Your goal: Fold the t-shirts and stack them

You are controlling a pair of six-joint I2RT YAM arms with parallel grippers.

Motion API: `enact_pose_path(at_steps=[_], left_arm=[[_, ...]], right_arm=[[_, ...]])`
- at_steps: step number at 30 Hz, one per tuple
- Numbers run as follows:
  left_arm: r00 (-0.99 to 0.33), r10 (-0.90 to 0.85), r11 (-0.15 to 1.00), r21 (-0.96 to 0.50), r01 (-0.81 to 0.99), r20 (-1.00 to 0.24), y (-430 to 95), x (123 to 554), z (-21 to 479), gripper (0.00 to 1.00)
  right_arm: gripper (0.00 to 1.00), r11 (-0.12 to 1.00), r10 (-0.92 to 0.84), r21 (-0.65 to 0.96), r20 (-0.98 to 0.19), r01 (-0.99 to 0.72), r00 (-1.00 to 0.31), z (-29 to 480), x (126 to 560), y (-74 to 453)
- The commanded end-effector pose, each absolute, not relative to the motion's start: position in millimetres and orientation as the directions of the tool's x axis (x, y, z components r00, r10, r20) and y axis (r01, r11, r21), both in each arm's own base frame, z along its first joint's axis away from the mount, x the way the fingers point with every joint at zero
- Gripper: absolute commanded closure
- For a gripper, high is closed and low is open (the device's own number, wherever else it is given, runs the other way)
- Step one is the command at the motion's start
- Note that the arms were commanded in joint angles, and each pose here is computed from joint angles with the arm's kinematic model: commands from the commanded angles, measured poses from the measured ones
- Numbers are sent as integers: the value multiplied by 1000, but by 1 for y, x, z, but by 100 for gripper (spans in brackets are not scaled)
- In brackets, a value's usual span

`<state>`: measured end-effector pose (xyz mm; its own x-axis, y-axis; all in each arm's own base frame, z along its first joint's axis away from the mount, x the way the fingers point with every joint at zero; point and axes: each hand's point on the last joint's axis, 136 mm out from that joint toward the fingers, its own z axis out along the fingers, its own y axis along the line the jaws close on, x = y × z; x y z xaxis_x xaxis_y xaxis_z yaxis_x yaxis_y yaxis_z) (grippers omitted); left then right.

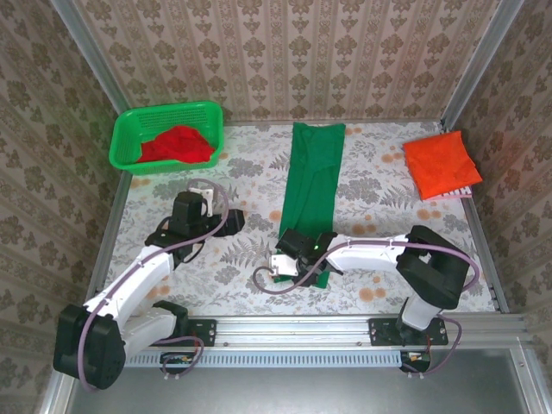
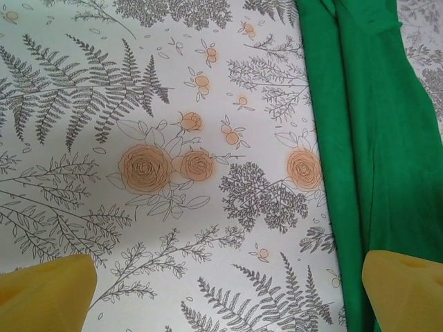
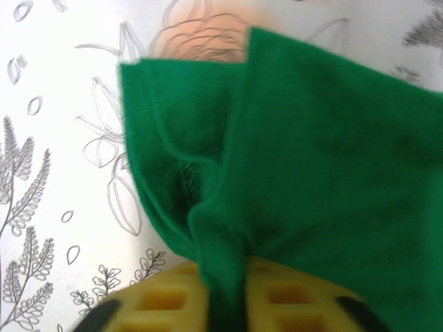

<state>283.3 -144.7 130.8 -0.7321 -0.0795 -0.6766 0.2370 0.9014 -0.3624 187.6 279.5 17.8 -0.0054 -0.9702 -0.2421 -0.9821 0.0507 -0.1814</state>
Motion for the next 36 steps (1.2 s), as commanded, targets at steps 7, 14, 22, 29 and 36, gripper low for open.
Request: enact_pose_path(at_steps=[7, 14, 22, 29, 36], left_arm=[[-710, -10, 887, -335, 319, -704, -156, 285, 128, 0], [-464, 324, 775, -50, 630, -825, -212, 277, 146, 0], [-367, 464, 633, 12, 774, -807, -233, 270, 136, 0], [-292, 450, 588, 34, 808, -844, -232, 265, 128, 0], [-320, 420, 596, -8, 803, -849, -227, 267, 126, 0]], right_arm=[[100, 28, -982, -104, -190, -994, -8, 39, 161, 252], [100, 16, -968, -94, -249, -995, 8, 87, 149, 232], [100, 62, -960, -172, -279, -983, -12, 124, 204, 216], [100, 101, -958, -217, -286, -971, -36, 130, 285, 217], [100, 107, -955, -249, -294, -963, -31, 133, 355, 220]])
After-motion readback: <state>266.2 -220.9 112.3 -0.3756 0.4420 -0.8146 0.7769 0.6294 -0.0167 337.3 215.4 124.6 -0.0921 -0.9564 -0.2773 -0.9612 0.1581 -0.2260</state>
